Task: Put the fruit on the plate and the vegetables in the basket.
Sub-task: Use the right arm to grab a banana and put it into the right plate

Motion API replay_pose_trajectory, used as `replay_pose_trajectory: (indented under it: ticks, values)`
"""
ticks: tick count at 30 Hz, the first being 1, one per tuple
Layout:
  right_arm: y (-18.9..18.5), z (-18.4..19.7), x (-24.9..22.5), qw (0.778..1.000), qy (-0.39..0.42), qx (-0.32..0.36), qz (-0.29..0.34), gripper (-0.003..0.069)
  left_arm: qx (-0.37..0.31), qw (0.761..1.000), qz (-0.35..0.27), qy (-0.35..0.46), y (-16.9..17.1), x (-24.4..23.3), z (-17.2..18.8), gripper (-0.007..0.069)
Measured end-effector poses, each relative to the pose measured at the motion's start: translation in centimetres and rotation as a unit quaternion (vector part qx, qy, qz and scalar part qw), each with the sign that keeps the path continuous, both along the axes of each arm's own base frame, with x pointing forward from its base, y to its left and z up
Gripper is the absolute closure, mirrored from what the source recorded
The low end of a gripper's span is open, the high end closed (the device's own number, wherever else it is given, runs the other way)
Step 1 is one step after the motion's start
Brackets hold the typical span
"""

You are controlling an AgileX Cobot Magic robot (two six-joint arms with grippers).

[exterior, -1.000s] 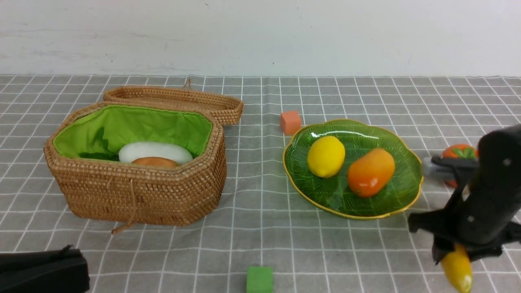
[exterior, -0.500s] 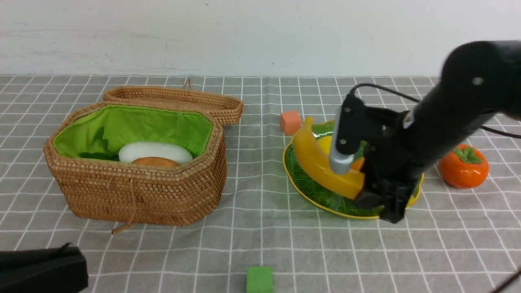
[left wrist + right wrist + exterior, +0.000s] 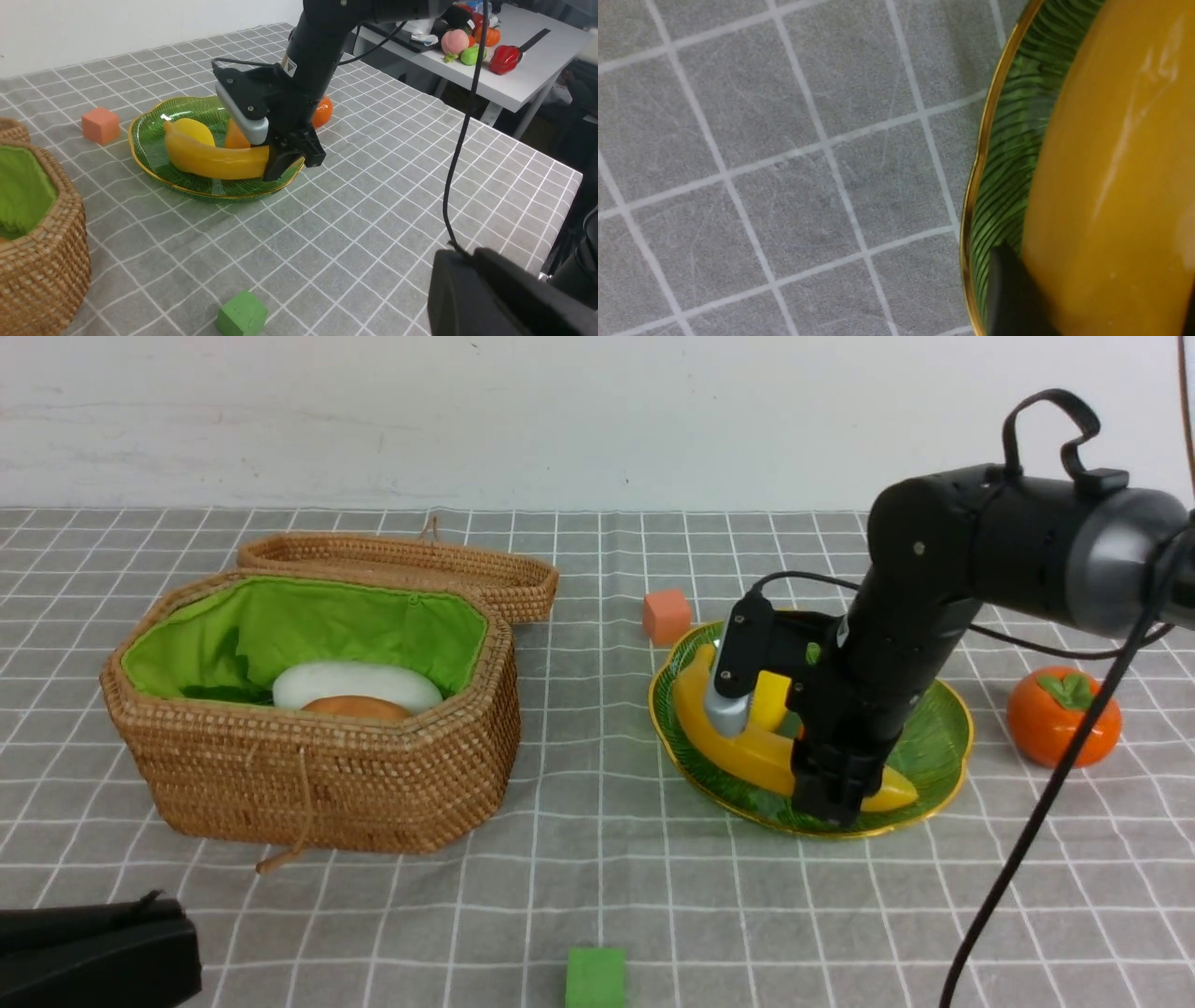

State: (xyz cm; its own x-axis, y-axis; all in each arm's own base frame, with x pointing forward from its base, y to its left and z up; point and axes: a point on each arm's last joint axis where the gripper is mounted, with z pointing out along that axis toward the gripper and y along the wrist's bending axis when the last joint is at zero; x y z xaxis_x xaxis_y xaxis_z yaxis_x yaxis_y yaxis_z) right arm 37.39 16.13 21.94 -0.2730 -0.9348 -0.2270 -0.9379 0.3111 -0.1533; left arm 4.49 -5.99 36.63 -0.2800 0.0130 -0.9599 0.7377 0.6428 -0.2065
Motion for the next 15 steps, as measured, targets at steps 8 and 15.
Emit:
replay_pose_trajectory:
  ticks: [8,15]
  values:
    - [-0.16,0.07,0.25,1.000,-0.011,-0.005,-0.019,0.0338,0.000,1.000,0.000,0.000,0.00,0.00,0.00,0.0599]
    - [-0.64,-0.08,0.64,0.998,-0.025,-0.028,-0.044,0.0158,0.000,1.000,0.000,0.000,0.00,0.00,0.00,0.0599]
